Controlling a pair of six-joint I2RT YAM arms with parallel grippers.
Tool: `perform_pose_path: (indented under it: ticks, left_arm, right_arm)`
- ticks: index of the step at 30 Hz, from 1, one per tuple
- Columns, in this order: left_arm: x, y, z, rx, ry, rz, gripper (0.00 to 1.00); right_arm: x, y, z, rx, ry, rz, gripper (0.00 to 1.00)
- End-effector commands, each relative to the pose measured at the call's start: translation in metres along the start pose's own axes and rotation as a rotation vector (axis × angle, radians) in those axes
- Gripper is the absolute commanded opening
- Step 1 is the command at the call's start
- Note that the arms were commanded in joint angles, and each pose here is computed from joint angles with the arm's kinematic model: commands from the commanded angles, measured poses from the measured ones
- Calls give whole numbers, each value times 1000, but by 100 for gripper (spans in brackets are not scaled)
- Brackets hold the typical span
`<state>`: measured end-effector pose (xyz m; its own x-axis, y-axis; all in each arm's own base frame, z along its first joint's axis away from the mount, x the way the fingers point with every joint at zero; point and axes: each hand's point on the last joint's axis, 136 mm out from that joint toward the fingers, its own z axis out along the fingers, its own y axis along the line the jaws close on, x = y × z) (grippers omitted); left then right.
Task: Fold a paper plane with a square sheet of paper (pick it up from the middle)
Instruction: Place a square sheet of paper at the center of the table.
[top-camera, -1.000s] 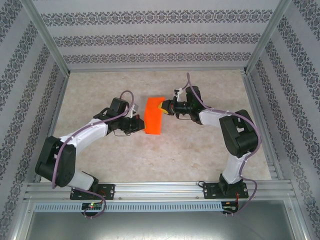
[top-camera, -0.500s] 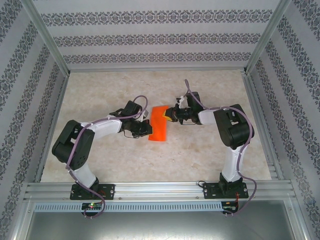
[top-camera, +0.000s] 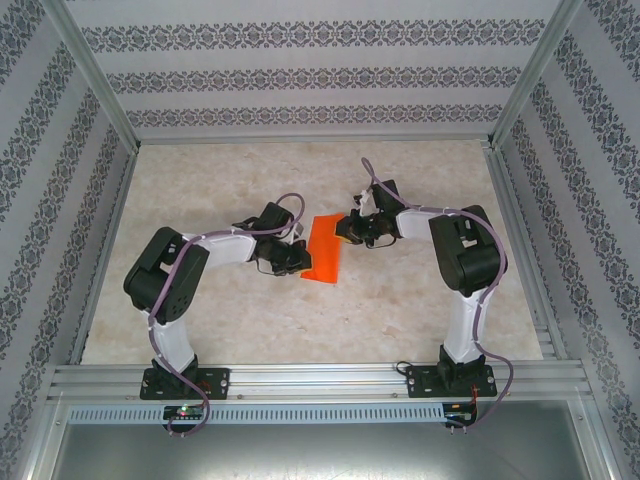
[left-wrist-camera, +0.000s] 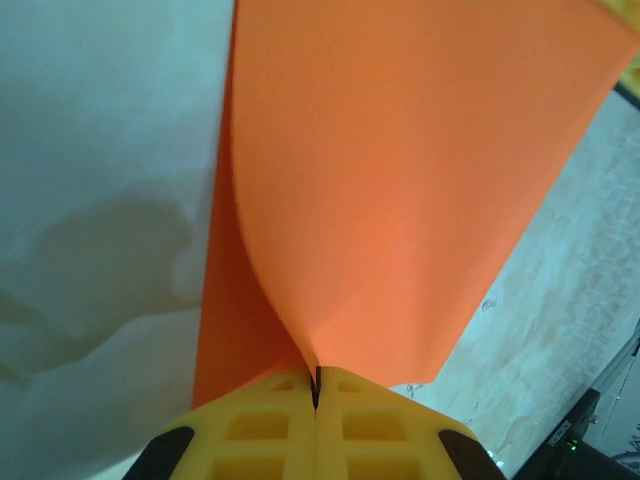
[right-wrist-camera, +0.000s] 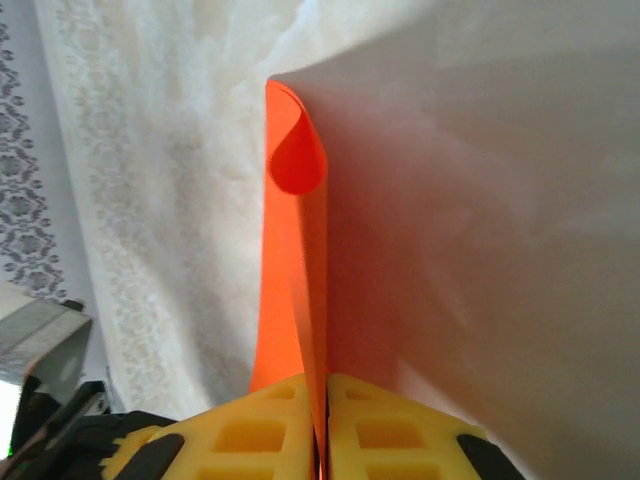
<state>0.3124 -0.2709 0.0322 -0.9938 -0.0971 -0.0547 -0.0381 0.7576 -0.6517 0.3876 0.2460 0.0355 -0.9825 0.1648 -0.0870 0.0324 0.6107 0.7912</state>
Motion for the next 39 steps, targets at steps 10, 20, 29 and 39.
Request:
perform_pose_path:
  ticks: [10,20,29,39]
  left_arm:
    - [-14,-25,7,47,-11,31,2]
    - [-23,-34,14,51,-1,50,2]
    - [-31,-41,25,54,12,71,3]
    - [-26,-40,28,43,39,86,4]
  right_arm:
    - [5,-24,8,107,41,-46,7]
    - [8,-18,9,106,56,-99,7]
    - [8,-15,8,98,58,-117,6]
    - [8,-16,5,109,55,-125,9]
